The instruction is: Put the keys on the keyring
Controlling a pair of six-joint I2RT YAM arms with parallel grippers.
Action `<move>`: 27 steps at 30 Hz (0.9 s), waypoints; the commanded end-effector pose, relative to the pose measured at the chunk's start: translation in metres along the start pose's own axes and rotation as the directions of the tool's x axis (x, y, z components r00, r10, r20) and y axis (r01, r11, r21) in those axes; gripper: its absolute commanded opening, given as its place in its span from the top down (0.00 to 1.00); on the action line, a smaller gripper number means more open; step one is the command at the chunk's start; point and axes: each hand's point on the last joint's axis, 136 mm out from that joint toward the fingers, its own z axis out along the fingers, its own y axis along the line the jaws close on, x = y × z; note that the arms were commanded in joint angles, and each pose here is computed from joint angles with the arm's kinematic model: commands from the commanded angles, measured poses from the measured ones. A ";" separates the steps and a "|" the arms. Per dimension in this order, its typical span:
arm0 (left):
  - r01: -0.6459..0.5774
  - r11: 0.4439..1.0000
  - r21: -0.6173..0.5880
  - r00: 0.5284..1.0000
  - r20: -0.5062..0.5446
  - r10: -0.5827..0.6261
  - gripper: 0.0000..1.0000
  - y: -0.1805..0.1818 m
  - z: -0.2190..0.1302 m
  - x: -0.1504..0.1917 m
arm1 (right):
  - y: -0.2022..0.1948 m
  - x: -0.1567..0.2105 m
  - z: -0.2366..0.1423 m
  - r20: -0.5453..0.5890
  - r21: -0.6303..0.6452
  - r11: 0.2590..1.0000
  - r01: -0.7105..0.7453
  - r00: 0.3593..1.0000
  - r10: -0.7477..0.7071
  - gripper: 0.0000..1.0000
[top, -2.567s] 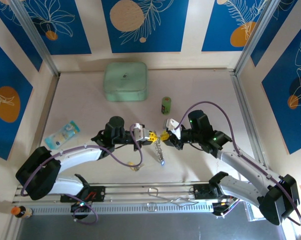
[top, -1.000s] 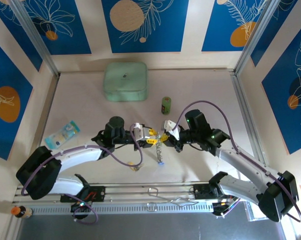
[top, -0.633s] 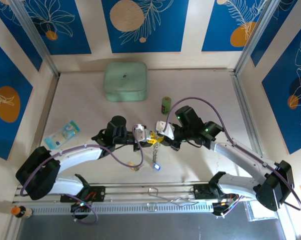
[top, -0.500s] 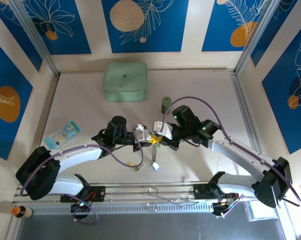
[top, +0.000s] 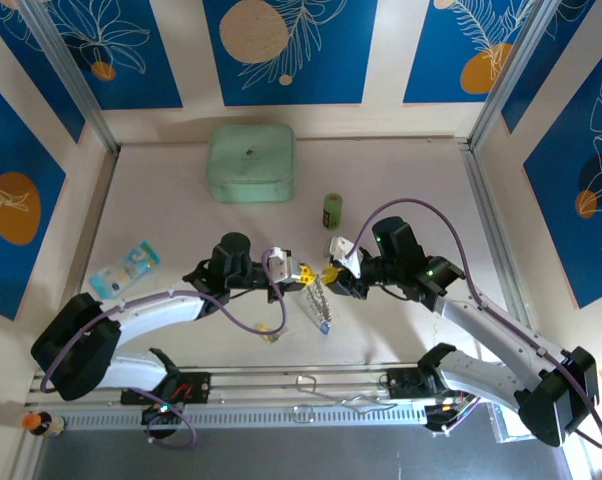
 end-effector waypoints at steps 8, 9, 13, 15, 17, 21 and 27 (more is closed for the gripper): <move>-0.034 0.999 0.026 0.997 0.067 0.033 1.00 -0.006 -0.001 -0.015 | -0.006 0.002 0.004 -0.003 0.019 1.000 0.005 1.000 -0.005 0.76; -0.035 0.999 0.031 0.997 0.070 0.032 1.00 -0.007 -0.001 -0.015 | -0.007 0.003 0.004 -0.004 0.025 1.000 0.009 1.000 -0.009 0.75; -0.040 0.998 0.041 0.995 0.094 0.036 1.00 -0.009 -0.002 -0.019 | -0.004 -0.002 0.004 0.032 0.013 0.999 0.041 0.999 -0.042 0.74; -0.034 0.998 0.046 0.995 0.099 0.029 1.00 -0.010 -0.002 -0.020 | 0.001 -0.007 0.005 0.054 -0.014 0.999 0.052 0.997 -0.052 0.74; -0.030 0.998 0.051 0.994 0.106 0.025 1.00 -0.011 -0.001 -0.021 | 0.004 -0.010 0.007 0.067 -0.035 0.998 0.059 0.996 -0.057 0.74; -0.028 0.998 0.057 0.993 0.116 0.022 1.00 -0.012 -0.002 -0.023 | 0.005 -0.013 0.010 0.070 -0.047 0.996 0.071 0.995 -0.067 0.76; -0.028 0.998 0.060 0.991 0.134 0.019 1.00 -0.012 -0.003 -0.026 | 0.009 -0.017 0.012 0.080 -0.079 0.993 0.083 0.994 -0.077 0.91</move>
